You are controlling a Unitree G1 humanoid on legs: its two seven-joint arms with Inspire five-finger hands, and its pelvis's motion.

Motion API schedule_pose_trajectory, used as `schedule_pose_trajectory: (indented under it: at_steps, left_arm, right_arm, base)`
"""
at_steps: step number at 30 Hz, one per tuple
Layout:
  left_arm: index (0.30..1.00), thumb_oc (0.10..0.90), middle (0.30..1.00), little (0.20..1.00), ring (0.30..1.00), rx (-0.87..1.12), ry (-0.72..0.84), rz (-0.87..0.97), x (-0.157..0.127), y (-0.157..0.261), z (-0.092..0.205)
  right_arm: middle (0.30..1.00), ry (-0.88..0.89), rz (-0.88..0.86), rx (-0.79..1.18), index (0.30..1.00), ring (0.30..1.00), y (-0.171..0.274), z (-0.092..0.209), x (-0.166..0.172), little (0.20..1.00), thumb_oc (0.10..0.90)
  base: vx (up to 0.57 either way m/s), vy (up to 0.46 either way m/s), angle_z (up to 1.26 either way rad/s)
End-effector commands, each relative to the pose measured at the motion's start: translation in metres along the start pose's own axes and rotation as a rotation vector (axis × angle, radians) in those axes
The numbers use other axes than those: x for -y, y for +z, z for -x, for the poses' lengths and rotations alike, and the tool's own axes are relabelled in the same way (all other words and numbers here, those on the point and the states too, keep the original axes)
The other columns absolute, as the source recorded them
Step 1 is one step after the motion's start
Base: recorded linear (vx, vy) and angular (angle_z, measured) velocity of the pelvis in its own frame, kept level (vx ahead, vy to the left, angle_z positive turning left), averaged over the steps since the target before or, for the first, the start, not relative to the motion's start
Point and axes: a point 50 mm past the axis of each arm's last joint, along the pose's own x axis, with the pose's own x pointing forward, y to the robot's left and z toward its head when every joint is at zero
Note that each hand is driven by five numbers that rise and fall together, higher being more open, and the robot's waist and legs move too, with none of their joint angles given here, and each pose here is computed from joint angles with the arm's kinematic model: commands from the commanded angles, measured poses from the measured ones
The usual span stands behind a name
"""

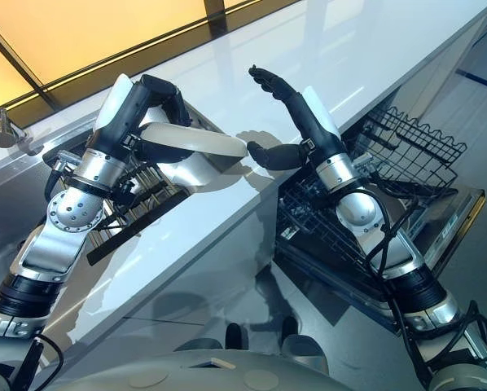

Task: Pick up plates and place into dishwasher.

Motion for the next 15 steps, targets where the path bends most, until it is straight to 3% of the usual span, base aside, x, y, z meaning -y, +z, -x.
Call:
schedule_pose_trajectory:
  at_steps: [1,7,15]
  left_arm:
    - [0.3,0.1,0.3,0.2,0.3,0.245,0.096,0.001,-0.018,0.044,-0.028]
    - [0.3,0.1,0.3,0.2,0.3,0.245,0.14,-0.07,-0.023,0.043,-0.029]
    - [0.3,0.1,0.3,0.2,0.3,0.203,0.235,-0.189,-0.043,0.034,-0.021]
  right_arm:
    - [0.9,-0.061,0.001,0.266,0.9,0.9,0.047,-0.023,0.01,0.9,0.8]
    - [0.9,-0.017,0.03,0.217,0.9,0.9,0.041,-0.022,0.007,0.9,0.8]
    - [0.9,-0.082,0.04,0.144,0.9,0.9,0.029,-0.016,0.014,0.9,0.8]
  base:
    - [0.0,0.0,0.0]
    - [0.0,0.0,0.0]
    - [0.0,0.0,0.0]
